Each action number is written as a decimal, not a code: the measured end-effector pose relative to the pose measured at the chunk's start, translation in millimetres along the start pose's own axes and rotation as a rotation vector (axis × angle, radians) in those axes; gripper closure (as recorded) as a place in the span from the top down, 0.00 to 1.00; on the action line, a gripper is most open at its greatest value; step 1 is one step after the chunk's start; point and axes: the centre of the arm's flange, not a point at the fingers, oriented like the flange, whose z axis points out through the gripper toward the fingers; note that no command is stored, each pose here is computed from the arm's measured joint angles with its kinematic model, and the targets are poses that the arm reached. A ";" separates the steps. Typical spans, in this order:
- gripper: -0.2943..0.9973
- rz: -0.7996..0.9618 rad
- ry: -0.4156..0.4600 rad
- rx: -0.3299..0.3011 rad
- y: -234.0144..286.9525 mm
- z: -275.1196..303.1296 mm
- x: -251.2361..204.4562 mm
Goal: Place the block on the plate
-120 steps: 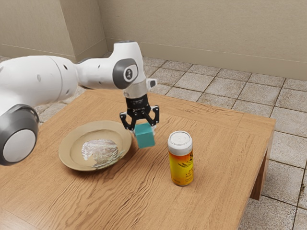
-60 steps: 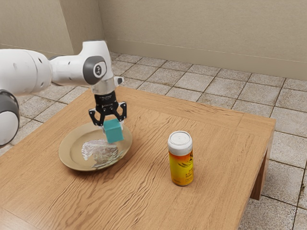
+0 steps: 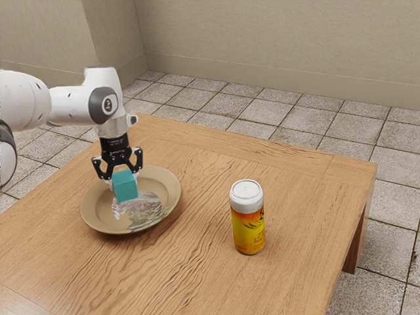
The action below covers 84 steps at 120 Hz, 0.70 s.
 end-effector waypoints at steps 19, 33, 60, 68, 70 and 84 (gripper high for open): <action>0.50 -0.009 -0.006 0.019 2.0 22.3 10.6; 0.52 -0.013 -0.009 0.023 2.2 33.3 15.9; 0.68 0.000 0.003 0.010 7.0 33.1 15.3; 0.71 0.005 0.010 0.002 7.2 27.4 14.1; 0.71 0.006 0.013 -0.001 7.2 24.9 13.6; 0.74 0.021 0.030 -0.025 5.6 3.6 8.0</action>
